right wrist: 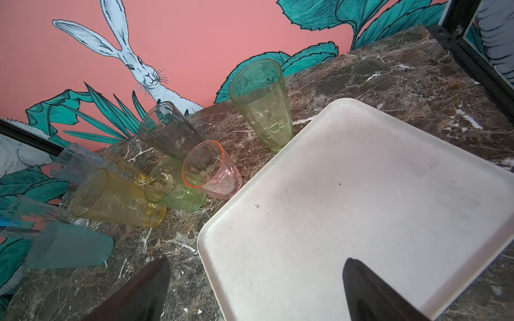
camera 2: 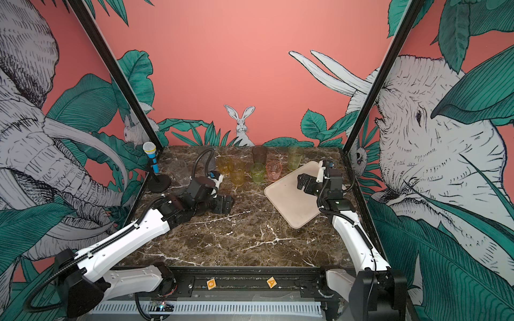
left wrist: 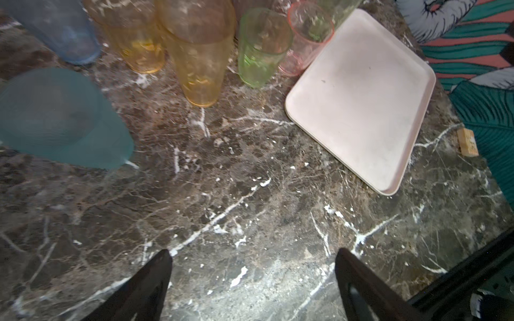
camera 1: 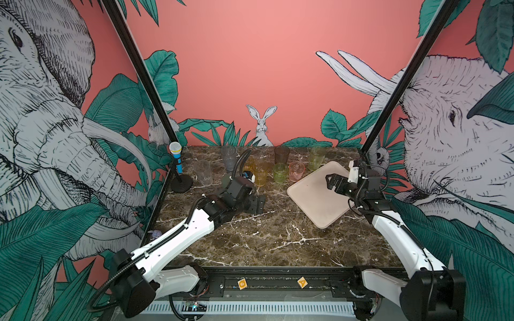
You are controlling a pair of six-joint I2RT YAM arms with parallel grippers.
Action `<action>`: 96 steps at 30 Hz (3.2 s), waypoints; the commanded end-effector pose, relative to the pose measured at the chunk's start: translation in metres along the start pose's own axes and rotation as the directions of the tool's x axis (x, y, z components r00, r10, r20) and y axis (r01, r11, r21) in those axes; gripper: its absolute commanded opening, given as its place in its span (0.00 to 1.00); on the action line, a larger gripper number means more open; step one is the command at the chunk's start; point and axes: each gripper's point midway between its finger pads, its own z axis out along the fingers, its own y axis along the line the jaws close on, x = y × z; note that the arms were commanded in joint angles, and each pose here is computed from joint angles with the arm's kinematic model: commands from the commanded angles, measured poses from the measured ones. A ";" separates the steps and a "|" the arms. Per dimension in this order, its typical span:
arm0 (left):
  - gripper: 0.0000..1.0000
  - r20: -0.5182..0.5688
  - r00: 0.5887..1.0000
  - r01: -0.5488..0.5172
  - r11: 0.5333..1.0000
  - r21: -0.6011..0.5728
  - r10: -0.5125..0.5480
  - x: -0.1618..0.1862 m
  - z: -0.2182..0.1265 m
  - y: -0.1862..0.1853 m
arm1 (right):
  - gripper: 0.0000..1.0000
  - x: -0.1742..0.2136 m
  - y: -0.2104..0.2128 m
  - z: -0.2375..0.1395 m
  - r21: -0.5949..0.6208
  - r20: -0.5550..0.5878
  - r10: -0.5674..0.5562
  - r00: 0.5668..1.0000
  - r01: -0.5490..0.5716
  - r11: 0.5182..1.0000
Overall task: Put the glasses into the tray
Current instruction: 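Reach the left gripper across to the tray's nearer edge while the right gripper rises, then grip the pale pink tray's edge with the left gripper, then drag the tray with the left gripper toward the table centre, squaring it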
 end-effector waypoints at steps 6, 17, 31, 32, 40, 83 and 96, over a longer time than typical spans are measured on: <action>0.92 -0.032 0.999 0.028 0.999 -0.018 -0.029 -0.012 0.033 -0.057 | 0.99 0.009 -0.009 0.008 0.064 -0.025 -0.016 1.000 0.017 0.998; 0.92 -0.095 0.995 0.023 0.997 -0.069 -0.029 -0.005 0.091 -0.122 | 0.99 0.018 -0.045 0.001 0.251 -0.007 0.023 1.000 -0.021 0.968; 0.91 -0.194 0.976 0.082 0.992 -0.101 -0.100 0.027 0.150 -0.150 | 0.99 0.029 -0.067 0.006 0.310 -0.027 0.106 0.994 -0.092 0.946; 0.91 -0.201 0.974 0.081 0.992 -0.099 -0.100 0.029 0.154 -0.151 | 0.99 0.030 -0.067 0.007 0.306 -0.030 0.109 0.994 -0.094 0.947; 0.90 -0.245 0.967 0.041 0.993 -0.110 -0.067 0.036 0.175 -0.158 | 0.99 0.033 -0.065 0.010 0.290 -0.040 0.122 0.992 -0.105 0.951; 0.52 -0.339 0.938 0.007 0.980 -0.199 -0.075 0.072 0.224 -0.148 | 0.99 0.037 -0.064 0.012 0.277 -0.048 0.125 0.991 -0.107 0.955; 0.46 -0.352 0.931 0.012 0.976 -0.219 -0.090 0.076 0.230 -0.143 | 0.99 0.041 -0.064 0.018 0.268 -0.065 0.131 0.989 -0.109 0.957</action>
